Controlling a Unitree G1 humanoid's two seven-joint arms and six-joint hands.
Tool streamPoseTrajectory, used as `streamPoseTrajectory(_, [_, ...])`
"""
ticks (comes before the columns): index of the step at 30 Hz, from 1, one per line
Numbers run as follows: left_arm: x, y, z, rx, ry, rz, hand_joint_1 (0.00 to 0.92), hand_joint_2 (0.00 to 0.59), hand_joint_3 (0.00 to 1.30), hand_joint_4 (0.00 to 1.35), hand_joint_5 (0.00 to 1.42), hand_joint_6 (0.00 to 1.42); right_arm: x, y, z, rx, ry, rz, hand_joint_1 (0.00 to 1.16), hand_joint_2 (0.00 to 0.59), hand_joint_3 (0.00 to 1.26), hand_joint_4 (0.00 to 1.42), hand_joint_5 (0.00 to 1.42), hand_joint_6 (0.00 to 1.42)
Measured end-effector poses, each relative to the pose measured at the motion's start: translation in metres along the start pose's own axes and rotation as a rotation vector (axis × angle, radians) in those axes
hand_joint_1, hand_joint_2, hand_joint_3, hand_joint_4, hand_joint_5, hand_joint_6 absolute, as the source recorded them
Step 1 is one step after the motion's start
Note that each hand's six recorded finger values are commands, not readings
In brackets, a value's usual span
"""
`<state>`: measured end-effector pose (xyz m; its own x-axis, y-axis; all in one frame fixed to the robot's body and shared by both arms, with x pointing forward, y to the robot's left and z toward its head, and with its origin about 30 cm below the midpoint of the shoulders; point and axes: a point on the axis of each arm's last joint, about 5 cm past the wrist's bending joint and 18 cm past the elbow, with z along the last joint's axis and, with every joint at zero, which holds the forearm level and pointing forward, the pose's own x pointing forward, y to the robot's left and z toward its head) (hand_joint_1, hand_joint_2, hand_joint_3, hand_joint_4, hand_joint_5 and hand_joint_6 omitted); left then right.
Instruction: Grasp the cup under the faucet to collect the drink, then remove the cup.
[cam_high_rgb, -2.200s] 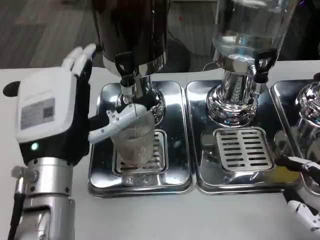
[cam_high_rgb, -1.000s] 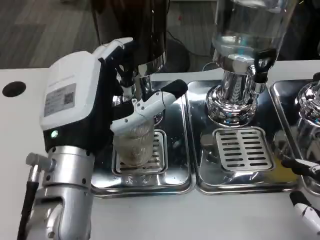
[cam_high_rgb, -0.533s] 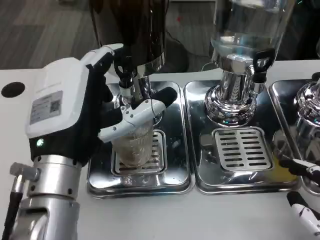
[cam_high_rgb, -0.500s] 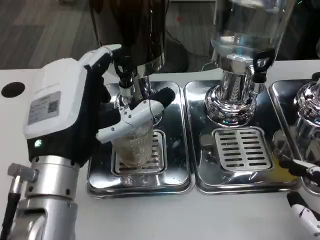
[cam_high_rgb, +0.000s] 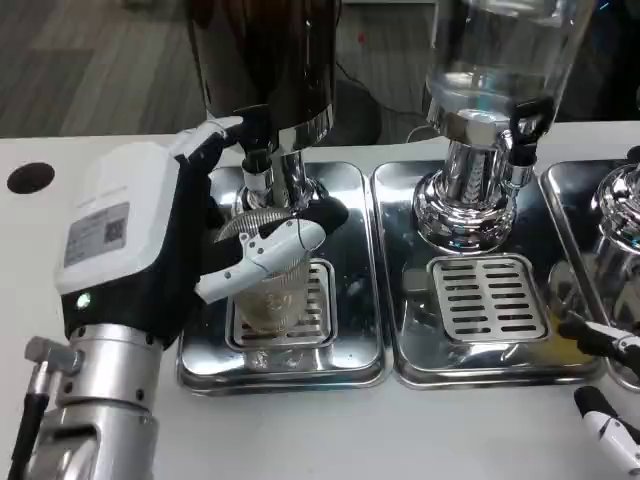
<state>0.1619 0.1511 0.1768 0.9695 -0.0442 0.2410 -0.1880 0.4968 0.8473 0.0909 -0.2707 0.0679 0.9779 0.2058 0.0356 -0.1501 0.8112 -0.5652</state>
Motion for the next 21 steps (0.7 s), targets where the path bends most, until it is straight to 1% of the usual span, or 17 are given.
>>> streamPoseTrajectory(5, [0.000, 0.001, 0.0018, -0.011, -0.002, 0.009, 0.019, 0.021, 0.30, 0.24, 0.73, 0.89, -0.001, -0.0006, -0.0007, -0.001, 0.004, -0.001, 0.51, 0.392, 0.26, 0.18, 0.19, 0.05])
streamPoseTrajectory(7, [0.000, 0.004, 0.0044, -0.019, -0.017, 0.024, 0.019, 0.021, 0.30, 0.24, 0.73, 0.89, -0.001, -0.0007, -0.0009, -0.001, 0.004, 0.000, 0.51, 0.392, 0.26, 0.18, 0.19, 0.05])
streamPoseTrajectory(12, [-0.001, 0.009, 0.0068, -0.024, -0.034, 0.044, 0.019, 0.021, 0.30, 0.25, 0.75, 0.89, -0.001, -0.0012, -0.0012, -0.001, 0.004, -0.001, 0.51, 0.392, 0.26, 0.18, 0.19, 0.05])
streamPoseTrajectory(15, [-0.002, 0.014, 0.0102, -0.029, -0.057, 0.068, 0.019, 0.021, 0.30, 0.25, 0.76, 0.90, -0.001, -0.0013, -0.0012, -0.002, 0.003, -0.002, 0.51, 0.392, 0.26, 0.18, 0.19, 0.05])
streamPoseTrajectory(18, [-0.003, 0.017, 0.0112, -0.032, -0.062, 0.073, 0.019, 0.021, 0.30, 0.24, 0.76, 0.91, -0.001, -0.0013, -0.0012, -0.001, 0.003, -0.001, 0.51, 0.392, 0.26, 0.18, 0.19, 0.05])
streamPoseTrajectory(21, [-0.002, 0.019, 0.0102, -0.028, -0.057, 0.075, 0.020, 0.022, 0.30, 0.24, 0.76, 0.91, -0.001, -0.0013, -0.0012, -0.001, 0.003, -0.001, 0.51, 0.392, 0.26, 0.18, 0.19, 0.05])
